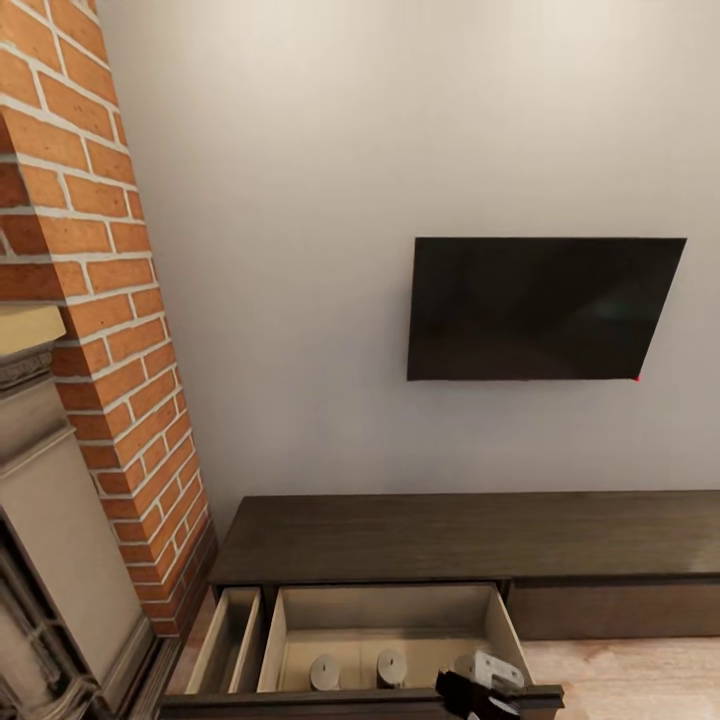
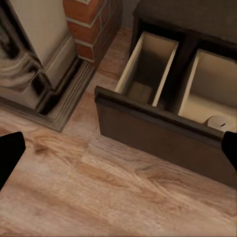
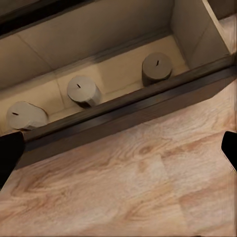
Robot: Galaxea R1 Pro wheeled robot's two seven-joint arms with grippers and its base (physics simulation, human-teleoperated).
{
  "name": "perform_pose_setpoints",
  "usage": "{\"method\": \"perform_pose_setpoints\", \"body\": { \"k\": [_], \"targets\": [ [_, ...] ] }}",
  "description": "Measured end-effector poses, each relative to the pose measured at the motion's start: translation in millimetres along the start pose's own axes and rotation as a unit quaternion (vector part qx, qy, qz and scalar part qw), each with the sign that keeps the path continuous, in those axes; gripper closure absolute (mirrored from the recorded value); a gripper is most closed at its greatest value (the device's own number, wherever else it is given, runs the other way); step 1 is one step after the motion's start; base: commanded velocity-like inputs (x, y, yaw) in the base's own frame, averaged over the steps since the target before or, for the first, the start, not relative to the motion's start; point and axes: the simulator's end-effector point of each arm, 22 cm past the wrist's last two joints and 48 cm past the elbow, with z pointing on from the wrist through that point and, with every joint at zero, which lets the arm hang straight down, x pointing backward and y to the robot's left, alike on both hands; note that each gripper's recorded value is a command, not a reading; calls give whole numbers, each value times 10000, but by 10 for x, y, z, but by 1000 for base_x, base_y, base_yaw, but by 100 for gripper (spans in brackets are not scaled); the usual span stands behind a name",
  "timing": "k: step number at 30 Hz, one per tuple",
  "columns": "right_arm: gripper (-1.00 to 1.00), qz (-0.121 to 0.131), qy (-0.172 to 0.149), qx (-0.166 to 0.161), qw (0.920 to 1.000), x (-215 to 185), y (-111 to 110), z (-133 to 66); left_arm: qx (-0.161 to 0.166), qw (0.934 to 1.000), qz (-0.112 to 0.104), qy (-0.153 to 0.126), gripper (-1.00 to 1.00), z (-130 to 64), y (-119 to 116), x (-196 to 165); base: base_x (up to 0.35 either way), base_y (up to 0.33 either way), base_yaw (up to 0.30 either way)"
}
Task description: Place each of the two pumpkins and all three candles from the living room inside a cabinet in the living room (use any cabinet), then make sure every cabinet is closed, and position the cauldron so it is next to a table in the living room.
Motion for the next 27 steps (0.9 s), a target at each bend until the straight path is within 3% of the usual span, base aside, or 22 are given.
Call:
{"method": "perform_pose_setpoints", "body": {
  "k": [5,9,15,27],
  "targets": [
    [-100,-110,-198,54,9997,81,-71,-67,28,9997,207,82,-100,-47,-43,307,0,0,0],
    [-100,-288,-248,6,9993,107,-29,-120,130,9990,353,225,-100,-134,-222,651,0,0,0],
    [-100,-442,-208,-11,9988,179,-1,-190,-13,9986,498,156,-100,-269,-301,849,0,0,0],
    [-100,-852,-318,53,9958,220,-93,-226,7,9987,478,157,-100,-408,-412,1090,0,0,0]
  ]
}}
